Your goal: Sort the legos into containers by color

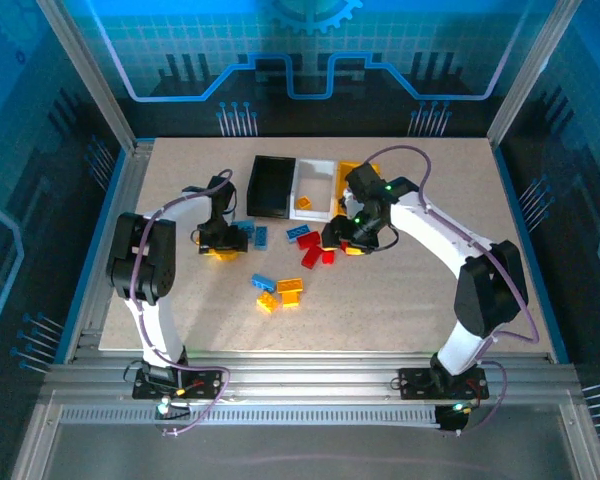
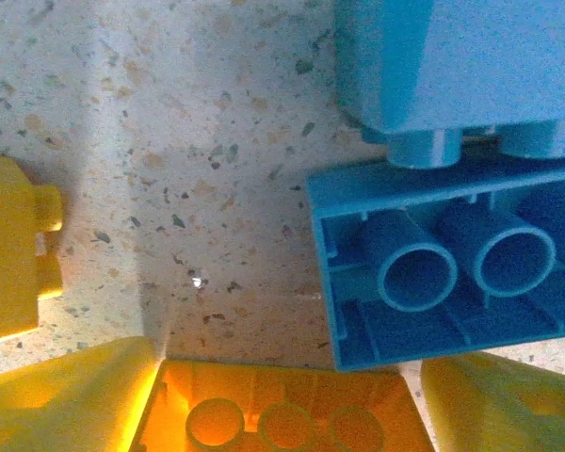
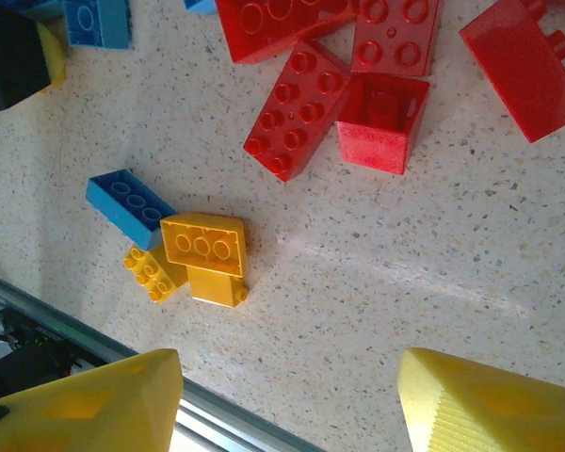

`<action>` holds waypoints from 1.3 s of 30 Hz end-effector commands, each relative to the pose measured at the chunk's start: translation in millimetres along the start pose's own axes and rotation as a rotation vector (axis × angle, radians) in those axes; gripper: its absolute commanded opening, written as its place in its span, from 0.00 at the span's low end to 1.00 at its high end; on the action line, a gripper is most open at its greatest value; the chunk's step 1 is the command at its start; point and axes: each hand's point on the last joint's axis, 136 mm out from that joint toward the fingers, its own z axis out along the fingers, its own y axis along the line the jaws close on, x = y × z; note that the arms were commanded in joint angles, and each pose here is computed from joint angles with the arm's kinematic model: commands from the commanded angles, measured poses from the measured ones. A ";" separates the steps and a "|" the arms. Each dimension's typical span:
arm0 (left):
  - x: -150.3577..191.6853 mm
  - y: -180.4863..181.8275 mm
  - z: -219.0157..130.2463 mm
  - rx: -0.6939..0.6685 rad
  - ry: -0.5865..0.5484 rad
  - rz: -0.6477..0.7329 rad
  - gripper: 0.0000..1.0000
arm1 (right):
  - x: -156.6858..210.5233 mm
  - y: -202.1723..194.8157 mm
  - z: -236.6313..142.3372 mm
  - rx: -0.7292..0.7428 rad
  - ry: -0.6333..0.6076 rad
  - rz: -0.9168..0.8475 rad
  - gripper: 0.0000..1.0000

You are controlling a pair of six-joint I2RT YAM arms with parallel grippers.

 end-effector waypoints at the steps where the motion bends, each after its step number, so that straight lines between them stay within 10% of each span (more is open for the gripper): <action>1: 12.5 -2.3 -9.1 0.032 0.024 -0.019 0.74 | 7.0 -2.6 1.1 0.015 0.005 -0.002 0.64; 26: 18.2 -25.2 -59.8 0.164 -0.041 -0.080 0.65 | 14.9 -8.5 2.8 0.012 -0.013 -0.003 0.64; 39: -46.0 -138.6 -125.7 0.408 -0.165 -0.099 0.65 | 33.0 -30.4 -27.1 0.018 -0.068 0.042 0.64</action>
